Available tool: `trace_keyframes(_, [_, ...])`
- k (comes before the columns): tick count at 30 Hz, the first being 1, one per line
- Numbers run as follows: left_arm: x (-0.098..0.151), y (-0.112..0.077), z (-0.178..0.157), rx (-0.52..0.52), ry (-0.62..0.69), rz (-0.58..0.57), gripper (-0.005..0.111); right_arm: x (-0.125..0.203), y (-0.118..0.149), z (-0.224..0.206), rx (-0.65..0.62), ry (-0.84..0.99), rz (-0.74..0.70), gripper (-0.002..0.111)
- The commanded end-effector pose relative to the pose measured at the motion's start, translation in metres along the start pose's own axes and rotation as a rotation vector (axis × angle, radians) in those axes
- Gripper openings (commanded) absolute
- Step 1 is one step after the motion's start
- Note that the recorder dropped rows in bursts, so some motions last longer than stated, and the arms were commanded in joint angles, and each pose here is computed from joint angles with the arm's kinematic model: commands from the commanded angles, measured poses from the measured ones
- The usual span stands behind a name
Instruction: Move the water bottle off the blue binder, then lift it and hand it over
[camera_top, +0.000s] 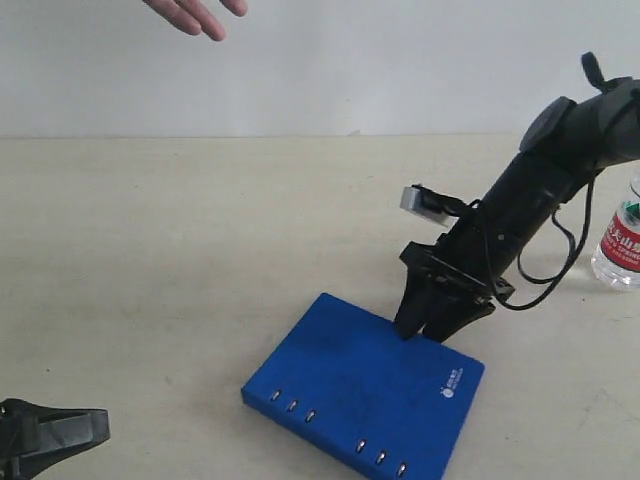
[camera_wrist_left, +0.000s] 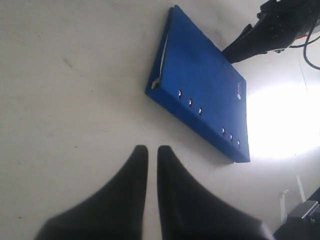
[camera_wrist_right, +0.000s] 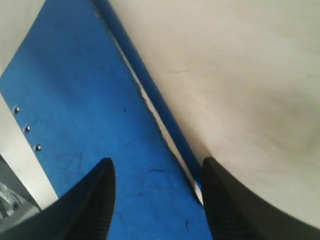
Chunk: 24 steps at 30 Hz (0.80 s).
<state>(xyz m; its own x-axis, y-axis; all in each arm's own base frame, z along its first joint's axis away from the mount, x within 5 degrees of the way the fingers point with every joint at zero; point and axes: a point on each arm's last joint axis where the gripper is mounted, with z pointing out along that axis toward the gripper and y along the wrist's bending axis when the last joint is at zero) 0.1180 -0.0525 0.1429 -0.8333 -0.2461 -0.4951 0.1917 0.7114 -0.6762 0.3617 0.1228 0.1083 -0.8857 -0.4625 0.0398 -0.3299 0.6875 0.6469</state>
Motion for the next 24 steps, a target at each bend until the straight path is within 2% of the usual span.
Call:
trace_keyframes(1, [-0.007,0.007,0.008,-0.012,0.035,0.0,0.007,-0.002,0.033,0.014,0.011,0.047,-0.133,0.05])
trace_keyframes(10, [-0.014,0.018,0.022,-0.006,0.106,-0.065,0.007,0.001,0.096,0.065,-0.002,0.17,-0.336,0.05])
trace_keyframes(17, [-0.016,0.022,0.026,-0.008,0.125,-0.059,0.007,0.003,0.121,0.082,-0.064,0.175,-0.404,0.05])
trace_keyframes(20, [-0.015,0.03,0.025,-0.097,0.136,-0.057,0.007,0.003,0.123,0.083,-0.08,0.165,-0.407,0.05])
trace_keyframes(24, [-0.012,0.047,0.022,-0.292,0.154,-0.1,0.007,0.002,0.126,0.083,-0.103,0.149,-0.395,0.05])
